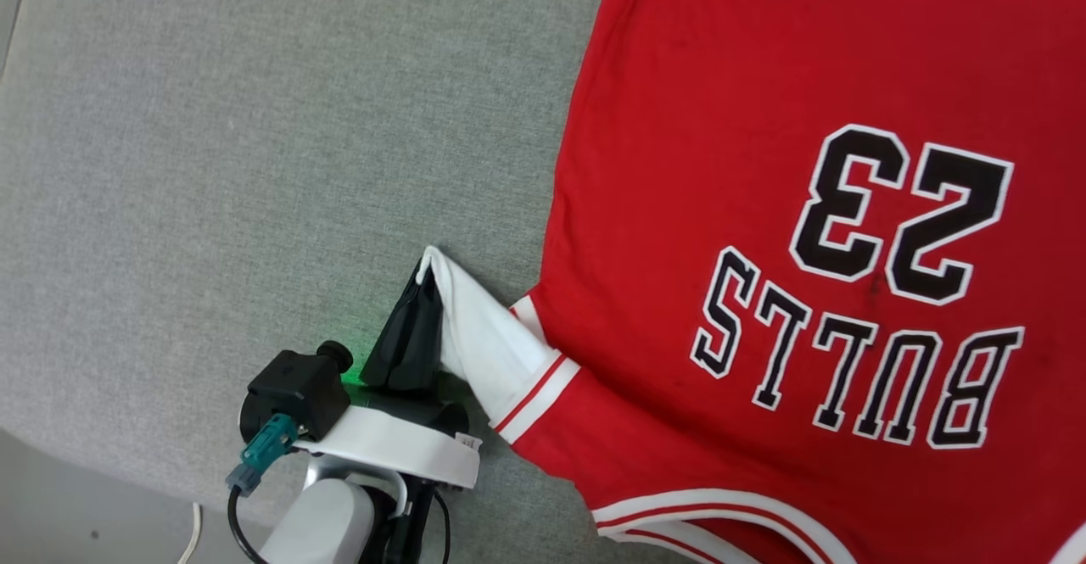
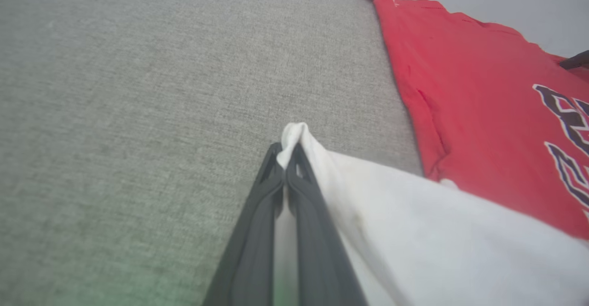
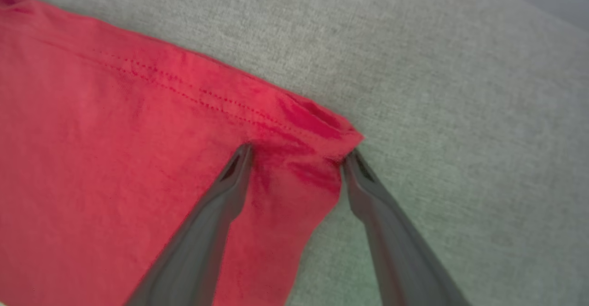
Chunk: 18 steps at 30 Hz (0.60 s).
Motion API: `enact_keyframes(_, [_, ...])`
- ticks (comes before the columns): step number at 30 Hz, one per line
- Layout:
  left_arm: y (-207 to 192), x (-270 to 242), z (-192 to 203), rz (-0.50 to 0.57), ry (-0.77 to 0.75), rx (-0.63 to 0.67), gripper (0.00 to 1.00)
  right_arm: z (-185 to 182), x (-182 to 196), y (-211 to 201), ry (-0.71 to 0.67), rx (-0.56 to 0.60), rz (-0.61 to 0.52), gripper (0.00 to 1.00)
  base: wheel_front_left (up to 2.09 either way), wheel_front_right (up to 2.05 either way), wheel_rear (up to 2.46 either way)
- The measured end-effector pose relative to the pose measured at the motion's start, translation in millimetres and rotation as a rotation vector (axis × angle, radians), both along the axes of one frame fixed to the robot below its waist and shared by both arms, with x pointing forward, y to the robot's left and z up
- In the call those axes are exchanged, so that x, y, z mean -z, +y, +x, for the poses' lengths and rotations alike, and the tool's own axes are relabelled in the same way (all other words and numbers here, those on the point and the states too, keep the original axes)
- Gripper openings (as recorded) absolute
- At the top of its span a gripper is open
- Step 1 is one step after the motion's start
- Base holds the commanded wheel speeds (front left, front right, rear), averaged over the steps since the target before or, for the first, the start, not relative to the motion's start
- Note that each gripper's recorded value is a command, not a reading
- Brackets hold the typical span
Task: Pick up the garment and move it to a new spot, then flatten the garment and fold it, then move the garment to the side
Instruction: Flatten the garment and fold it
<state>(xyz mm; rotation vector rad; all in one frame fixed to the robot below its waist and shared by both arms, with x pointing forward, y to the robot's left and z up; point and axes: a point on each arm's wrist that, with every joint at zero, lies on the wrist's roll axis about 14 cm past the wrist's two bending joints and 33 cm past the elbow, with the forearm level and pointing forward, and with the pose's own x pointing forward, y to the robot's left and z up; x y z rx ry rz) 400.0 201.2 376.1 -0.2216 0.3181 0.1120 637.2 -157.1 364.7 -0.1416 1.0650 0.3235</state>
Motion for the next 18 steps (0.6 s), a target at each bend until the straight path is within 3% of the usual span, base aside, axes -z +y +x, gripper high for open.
enact_keyframes(5, [3.6, 3.9, 1.8, 0.010, 0.002, -0.008, 0.00, -4.4, 25.4, -1.9, 0.055, 0.001, -0.013, 1.00, 0.00, 0.00, 0.00])
enact_keyframes(6, [3.9, 3.9, 1.8, 0.012, 0.001, -0.007, 0.00, -5.2, 25.8, -2.4, 0.059, 0.001, -0.013, 0.36, 0.00, 0.00, 0.00])
enact_keyframes(7, [3.9, 3.7, 1.9, 0.013, 0.000, -0.006, 0.00, -5.3, 25.1, -3.1, 0.055, 0.003, -0.011, 0.36, 0.00, 0.00, 0.00])
enact_keyframes(8, [3.9, 3.3, 2.0, 0.014, -0.002, -0.005, 0.00, -5.4, 24.2, -4.4, 0.049, 0.006, -0.008, 0.00, 0.00, 0.00, 0.00])
enact_keyframes(18, [8.9, -9.2, -4.8, 0.025, -0.032, -0.017, 0.00, -4.7, -18.8, 8.6, -0.091, 0.009, 0.093, 0.00, 0.00, 0.00, 0.00])
